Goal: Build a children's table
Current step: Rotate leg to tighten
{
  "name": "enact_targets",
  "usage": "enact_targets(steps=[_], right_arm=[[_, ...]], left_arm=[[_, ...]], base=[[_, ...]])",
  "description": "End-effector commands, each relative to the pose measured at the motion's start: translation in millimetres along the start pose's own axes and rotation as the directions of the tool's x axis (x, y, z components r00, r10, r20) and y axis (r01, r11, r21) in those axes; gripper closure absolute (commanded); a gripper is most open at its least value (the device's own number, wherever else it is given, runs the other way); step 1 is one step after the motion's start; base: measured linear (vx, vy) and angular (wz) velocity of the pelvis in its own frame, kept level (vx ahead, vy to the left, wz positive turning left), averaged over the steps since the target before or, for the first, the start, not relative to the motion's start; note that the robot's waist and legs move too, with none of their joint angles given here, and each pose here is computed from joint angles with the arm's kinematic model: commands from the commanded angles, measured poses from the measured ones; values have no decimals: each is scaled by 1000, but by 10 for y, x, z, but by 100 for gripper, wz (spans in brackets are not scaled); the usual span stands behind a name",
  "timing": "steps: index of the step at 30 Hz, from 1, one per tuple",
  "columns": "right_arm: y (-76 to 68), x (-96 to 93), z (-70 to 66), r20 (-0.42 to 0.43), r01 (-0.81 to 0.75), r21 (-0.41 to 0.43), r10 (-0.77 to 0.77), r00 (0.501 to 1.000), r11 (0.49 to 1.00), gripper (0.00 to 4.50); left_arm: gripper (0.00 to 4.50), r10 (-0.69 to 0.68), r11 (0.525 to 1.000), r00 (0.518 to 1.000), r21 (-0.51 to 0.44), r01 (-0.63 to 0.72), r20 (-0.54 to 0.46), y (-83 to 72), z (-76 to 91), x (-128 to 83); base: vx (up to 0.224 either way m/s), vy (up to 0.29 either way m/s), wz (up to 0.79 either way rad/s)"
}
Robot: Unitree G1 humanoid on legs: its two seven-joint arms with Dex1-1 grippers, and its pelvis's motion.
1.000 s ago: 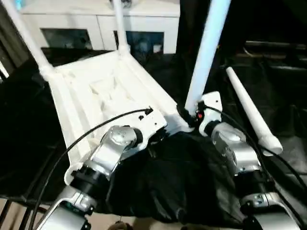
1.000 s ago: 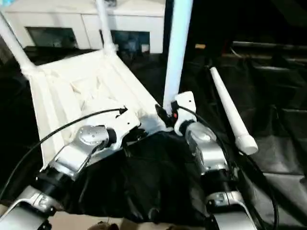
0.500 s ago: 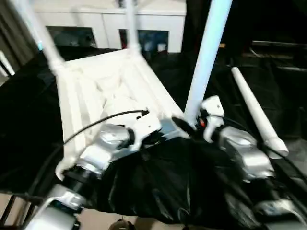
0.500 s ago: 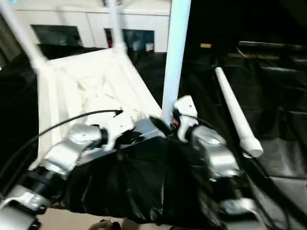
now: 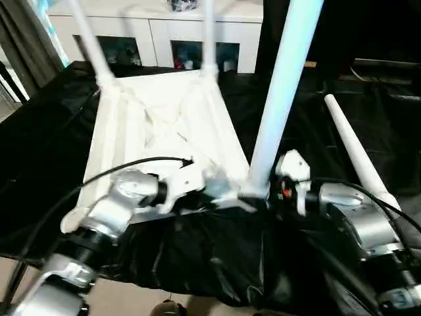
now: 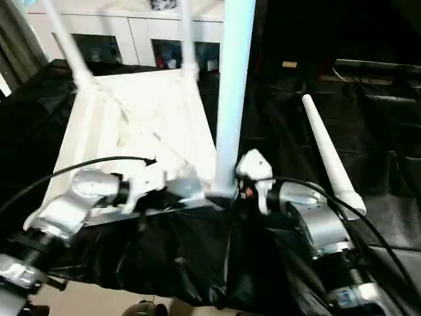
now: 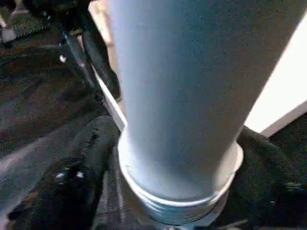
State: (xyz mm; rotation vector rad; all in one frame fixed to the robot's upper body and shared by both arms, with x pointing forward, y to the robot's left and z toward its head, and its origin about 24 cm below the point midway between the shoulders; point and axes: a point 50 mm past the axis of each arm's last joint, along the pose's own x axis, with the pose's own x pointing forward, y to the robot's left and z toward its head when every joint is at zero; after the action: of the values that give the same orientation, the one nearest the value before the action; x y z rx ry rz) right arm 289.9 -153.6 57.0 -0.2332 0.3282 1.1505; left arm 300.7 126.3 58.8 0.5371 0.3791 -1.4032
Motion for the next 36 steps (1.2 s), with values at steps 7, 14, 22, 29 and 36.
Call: enact_targets(steps=[7,14,22,29,36], right_arm=[[58,29,44,-7,-68,-18,68,998,998,163],[93,34,48,2,-102,-9,102,995,995,175],[-38,278,-41,75,291,168,-307,949,942,175],[-88,644,-23,30,559,384,-615,788,735,176],[-59,800,128,93,579,392,-657,748,715,106]], left_arm=[[450,-55,996,998,74,54,14,-5,83,1],[450,-66,995,998,78,65,9,-5,54,-24],[450,154,987,987,-46,-152,49,126,103,172],[450,273,957,957,-125,-261,94,90,316,590],[450,265,962,958,-97,-255,107,4,437,801]], base=[[0,0,0],[0,0,0],[0,0,0],[0,0,0],[0,0,0]])
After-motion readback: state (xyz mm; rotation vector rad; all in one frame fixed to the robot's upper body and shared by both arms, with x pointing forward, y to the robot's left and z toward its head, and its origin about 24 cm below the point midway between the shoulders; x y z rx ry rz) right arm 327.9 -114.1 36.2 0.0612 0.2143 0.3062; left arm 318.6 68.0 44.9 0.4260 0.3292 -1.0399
